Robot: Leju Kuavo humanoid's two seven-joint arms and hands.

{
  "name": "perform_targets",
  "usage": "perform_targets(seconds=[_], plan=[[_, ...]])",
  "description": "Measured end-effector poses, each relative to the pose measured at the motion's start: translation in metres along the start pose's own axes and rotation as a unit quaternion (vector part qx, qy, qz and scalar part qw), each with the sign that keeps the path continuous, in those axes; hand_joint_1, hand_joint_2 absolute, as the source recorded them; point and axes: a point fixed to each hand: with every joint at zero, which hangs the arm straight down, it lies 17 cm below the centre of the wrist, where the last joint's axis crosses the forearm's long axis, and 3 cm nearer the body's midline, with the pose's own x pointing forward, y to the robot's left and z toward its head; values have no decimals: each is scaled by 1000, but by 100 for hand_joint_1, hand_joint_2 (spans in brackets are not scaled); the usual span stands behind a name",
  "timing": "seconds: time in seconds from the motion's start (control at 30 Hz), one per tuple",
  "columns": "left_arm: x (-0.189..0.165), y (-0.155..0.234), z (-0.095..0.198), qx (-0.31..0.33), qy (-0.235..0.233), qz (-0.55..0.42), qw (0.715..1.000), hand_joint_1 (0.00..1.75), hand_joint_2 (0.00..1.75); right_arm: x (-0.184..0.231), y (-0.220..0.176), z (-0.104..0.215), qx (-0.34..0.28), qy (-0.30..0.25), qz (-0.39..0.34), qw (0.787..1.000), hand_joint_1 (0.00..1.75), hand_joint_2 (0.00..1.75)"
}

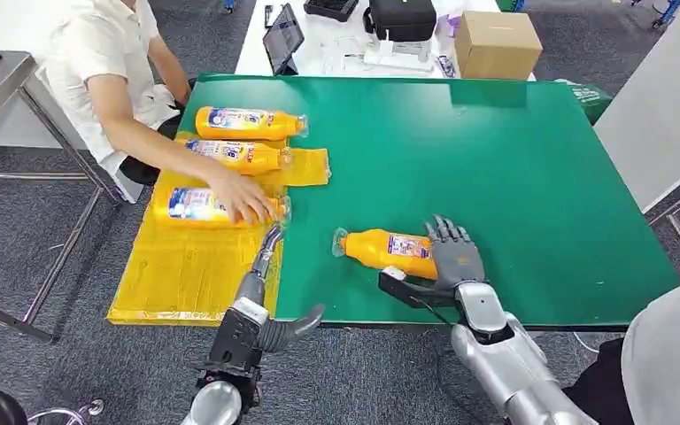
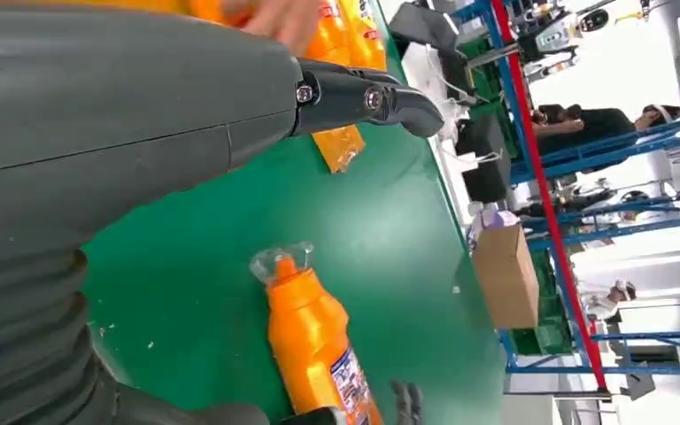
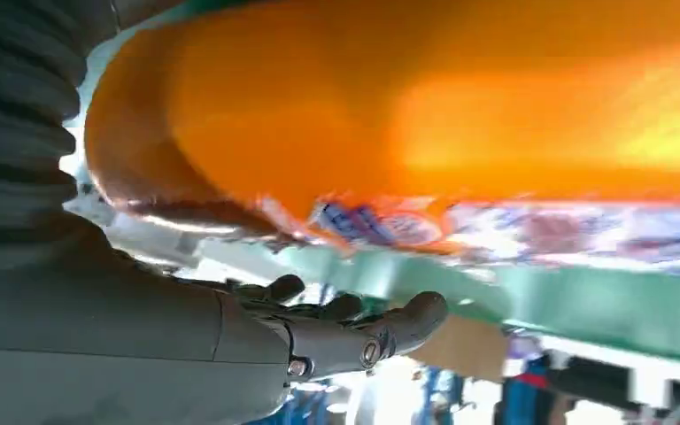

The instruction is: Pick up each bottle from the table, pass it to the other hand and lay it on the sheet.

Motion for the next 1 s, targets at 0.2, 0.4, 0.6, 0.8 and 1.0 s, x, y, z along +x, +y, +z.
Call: perform_targets(seconds=[0.2, 0.4, 0.6, 0.8, 1.0], plan=[[0, -5, 1, -6, 0, 2, 1000, 0, 175, -22, 9, -3, 15, 31, -8, 999, 0, 175], [0, -7, -2, -9, 1, 5, 1000, 0, 175, -35, 26, -5, 49, 46, -43, 997, 0, 175], [1, -13, -4, -15, -1, 17, 1000, 0, 175, -36, 48, -1, 87, 24, -90, 992, 175, 175], [0, -17, -6, -20, -3, 25, 999, 0, 175, -26, 54, 0, 93, -15, -135, 986, 175, 175], [2, -24, -7, -32, -8, 30, 999, 0, 175, -10, 50, 2, 69, -46, -164, 983, 175, 175]])
